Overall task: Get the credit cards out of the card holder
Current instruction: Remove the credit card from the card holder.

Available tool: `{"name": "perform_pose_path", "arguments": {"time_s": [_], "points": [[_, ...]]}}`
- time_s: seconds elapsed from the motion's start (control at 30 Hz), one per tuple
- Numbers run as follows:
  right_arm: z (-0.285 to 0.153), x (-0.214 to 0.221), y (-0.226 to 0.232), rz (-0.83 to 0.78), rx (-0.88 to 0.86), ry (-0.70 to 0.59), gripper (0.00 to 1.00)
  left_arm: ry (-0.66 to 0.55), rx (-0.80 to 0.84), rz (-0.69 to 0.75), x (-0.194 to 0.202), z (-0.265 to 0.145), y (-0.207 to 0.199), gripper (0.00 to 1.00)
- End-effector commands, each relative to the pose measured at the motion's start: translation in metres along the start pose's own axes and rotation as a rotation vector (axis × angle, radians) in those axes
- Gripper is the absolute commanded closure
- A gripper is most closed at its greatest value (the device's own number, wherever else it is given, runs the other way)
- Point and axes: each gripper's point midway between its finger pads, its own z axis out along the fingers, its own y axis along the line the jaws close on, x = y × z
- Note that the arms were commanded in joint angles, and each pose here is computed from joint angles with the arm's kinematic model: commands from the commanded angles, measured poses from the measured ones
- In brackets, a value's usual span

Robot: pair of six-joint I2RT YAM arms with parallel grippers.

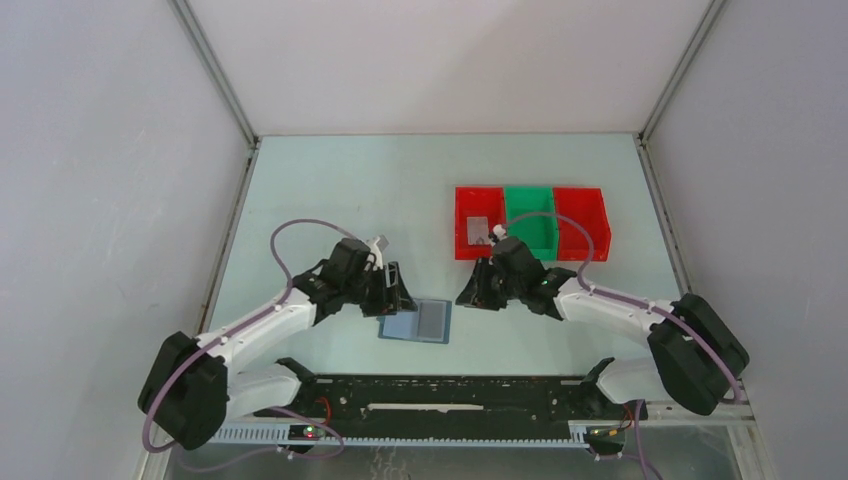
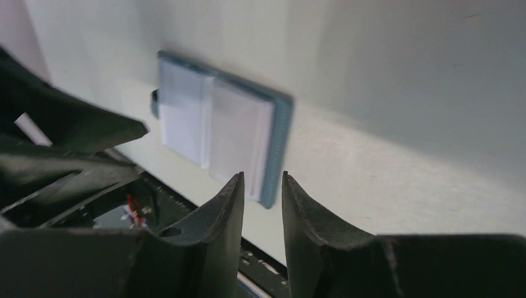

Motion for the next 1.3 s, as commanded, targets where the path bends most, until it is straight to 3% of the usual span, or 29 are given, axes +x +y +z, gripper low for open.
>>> {"name": "perform_pose_path", "arguments": {"time_s": [0.0,0.3,0.6,0.83,1.27], "points": [[0.007,0.005,0.053,0.042,-0.195,0.003,0.63,-0.031,0.022,-0.005,-0.008,0.010,-0.004,0.35],[0.032,0.033,0.056,0.105,-0.233,0.088,0.63,0.036,0.026,-0.060,0.000,0.033,0.002,0.36],[0.052,0.051,0.040,0.105,-0.170,0.134,0.63,0.001,-0.022,-0.045,-0.004,0.022,0.012,0.35],[0.050,0.051,0.036,0.104,-0.157,0.124,0.63,-0.020,-0.116,-0.078,-0.004,0.012,0.043,0.35],[0.049,0.053,0.036,0.133,-0.158,0.117,0.63,0.000,-0.146,-0.115,0.009,0.018,0.057,0.35]]}}
